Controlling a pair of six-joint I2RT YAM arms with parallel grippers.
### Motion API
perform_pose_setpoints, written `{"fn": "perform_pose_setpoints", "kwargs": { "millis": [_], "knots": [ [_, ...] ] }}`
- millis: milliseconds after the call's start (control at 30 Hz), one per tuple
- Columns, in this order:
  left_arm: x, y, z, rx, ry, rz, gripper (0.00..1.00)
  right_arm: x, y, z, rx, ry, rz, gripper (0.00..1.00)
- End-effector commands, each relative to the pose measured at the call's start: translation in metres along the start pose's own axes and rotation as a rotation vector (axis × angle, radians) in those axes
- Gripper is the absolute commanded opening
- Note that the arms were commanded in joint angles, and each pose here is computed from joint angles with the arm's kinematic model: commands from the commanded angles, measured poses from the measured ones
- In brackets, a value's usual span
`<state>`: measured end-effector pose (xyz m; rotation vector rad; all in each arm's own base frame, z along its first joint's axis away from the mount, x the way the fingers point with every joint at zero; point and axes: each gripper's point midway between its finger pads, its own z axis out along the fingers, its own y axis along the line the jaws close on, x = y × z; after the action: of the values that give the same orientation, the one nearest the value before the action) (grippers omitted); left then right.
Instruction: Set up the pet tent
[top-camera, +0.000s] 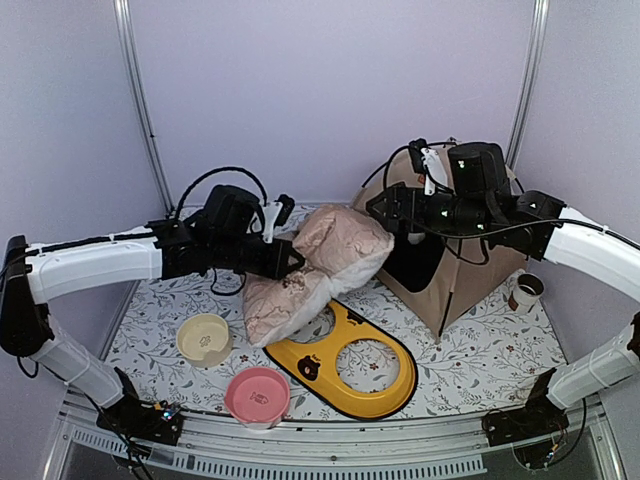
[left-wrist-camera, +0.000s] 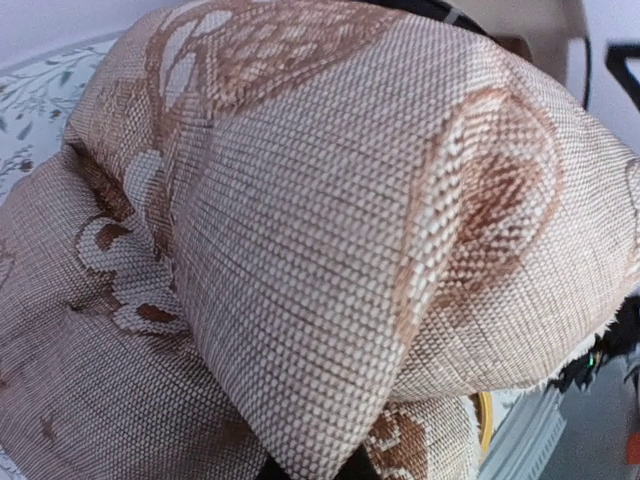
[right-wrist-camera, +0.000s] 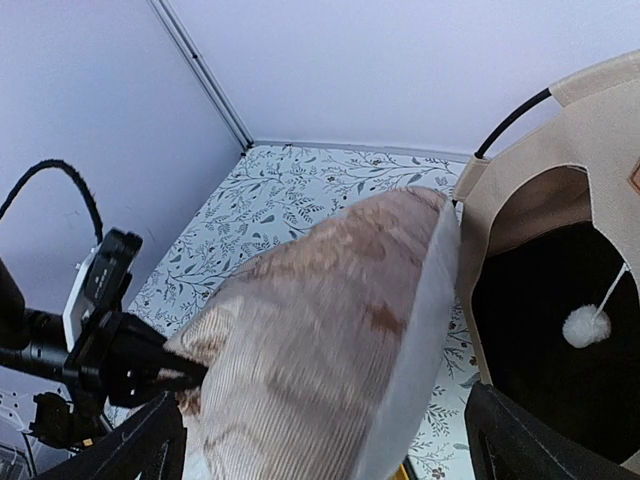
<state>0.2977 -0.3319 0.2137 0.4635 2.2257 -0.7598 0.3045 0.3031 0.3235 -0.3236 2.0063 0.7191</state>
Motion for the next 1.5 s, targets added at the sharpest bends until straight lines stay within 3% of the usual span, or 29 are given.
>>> {"fn": "perform_pose_setpoints", "kwargs": {
  "millis": [0,100,267,367,533,700,867,1067,1267,1367,1467],
  "knots": [
    [0.023,-0.055,-0.019,0.167,0.007,0.221,0.00,-0.006,-0.008,-0.009,0.053,-0.017,0.000,0.99],
    [0.050,-0.062,-0.017,0.197,0.053,0.253,0.01,0.007,-0.013,-0.001,0.072,0.029,0.000,0.99],
    [0.052,-0.052,-0.025,0.164,0.026,0.172,0.53,0.033,-0.019,0.012,0.085,0.101,0.025,0.99],
    [0.032,-0.049,-0.044,0.143,-0.062,0.114,0.69,0.043,-0.020,0.016,0.079,0.128,0.043,0.99],
    [0.009,-0.011,-0.072,0.001,-0.149,-0.018,0.78,0.063,-0.025,0.016,0.085,0.182,0.060,0.99],
    [0.012,0.072,-0.067,-0.132,-0.099,-0.159,0.90,0.103,-0.027,0.018,0.064,0.259,0.129,0.99],
    [0.021,0.109,-0.040,-0.077,-0.011,-0.239,0.95,0.137,-0.029,0.025,0.063,0.315,0.204,0.99],
    [0.040,0.115,0.001,0.010,0.092,-0.295,0.99,0.154,-0.041,0.035,0.094,0.295,0.260,0.99],
    [0.051,0.119,0.028,0.045,0.120,-0.357,0.97,0.163,-0.034,0.056,0.051,0.308,0.284,0.99],
    [0.042,0.105,0.031,0.104,0.103,-0.356,0.86,0.159,-0.022,0.064,0.000,0.313,0.290,0.82],
    [0.026,0.089,0.026,0.148,0.076,-0.338,0.61,0.148,-0.010,0.068,-0.026,0.301,0.281,0.47]
  ]
}}
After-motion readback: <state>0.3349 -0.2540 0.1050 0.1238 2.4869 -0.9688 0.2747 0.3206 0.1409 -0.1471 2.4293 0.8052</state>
